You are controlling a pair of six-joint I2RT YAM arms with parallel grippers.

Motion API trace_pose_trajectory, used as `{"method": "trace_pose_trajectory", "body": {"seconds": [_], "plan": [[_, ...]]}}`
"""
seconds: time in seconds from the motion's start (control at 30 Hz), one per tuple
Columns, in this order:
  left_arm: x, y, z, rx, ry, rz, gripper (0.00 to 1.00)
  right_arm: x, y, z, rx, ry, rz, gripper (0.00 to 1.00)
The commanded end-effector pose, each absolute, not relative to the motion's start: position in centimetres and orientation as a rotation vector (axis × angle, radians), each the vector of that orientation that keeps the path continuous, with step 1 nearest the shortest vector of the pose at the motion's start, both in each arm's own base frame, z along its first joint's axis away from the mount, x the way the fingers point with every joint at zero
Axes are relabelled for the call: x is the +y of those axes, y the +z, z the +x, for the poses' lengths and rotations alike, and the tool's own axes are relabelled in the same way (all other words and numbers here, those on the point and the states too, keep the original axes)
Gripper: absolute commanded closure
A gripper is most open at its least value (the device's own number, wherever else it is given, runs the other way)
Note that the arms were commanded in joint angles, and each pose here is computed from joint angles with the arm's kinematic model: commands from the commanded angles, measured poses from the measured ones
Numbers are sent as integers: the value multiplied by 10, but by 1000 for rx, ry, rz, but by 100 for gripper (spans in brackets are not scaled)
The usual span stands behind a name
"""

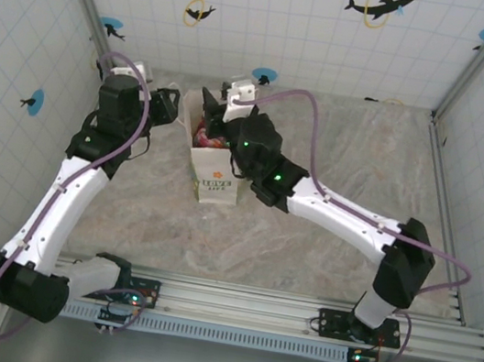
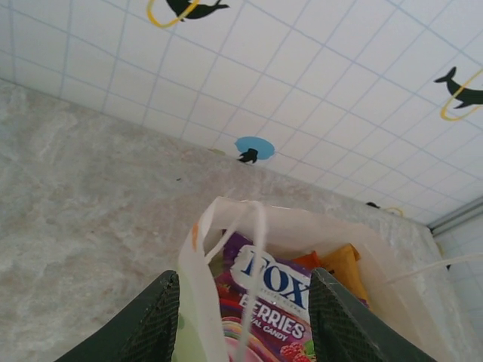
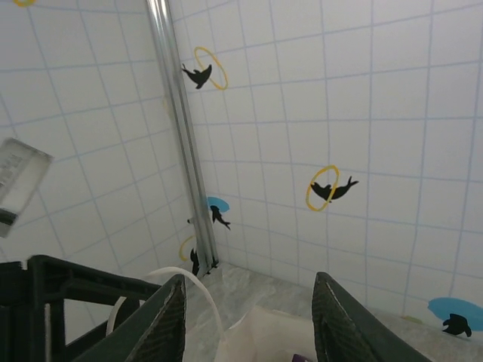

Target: Place the snacks into the paper bag

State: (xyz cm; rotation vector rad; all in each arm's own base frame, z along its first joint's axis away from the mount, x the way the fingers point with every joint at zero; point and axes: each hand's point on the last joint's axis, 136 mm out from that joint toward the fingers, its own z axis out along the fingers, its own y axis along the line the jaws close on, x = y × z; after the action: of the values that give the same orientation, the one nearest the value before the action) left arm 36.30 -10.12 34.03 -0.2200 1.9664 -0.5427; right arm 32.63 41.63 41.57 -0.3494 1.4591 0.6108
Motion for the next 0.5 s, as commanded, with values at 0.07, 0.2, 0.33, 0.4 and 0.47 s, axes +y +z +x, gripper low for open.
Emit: {"method": "trace_pose_trajectory", "body": {"seconds": [0.07,0.2,0.33,0.4,0.47], "plan": [[-104,340,377,1985,-692,-284,71,371,452,331,1510,818,-305,47],[-106,336,382,1988,-804,-315,69,355,429,348,1640,966,-298,46],[-114,338,380,1973,-881,-297,69,338,410,365,1717,1059,-235,45],[-116,341,380,1967,-898,-287,70,335,403,370,1739,1117,-216,45],[-118,343,379,1961,-911,-276,71,337,398,371,1758,1175,-220,45]]}}
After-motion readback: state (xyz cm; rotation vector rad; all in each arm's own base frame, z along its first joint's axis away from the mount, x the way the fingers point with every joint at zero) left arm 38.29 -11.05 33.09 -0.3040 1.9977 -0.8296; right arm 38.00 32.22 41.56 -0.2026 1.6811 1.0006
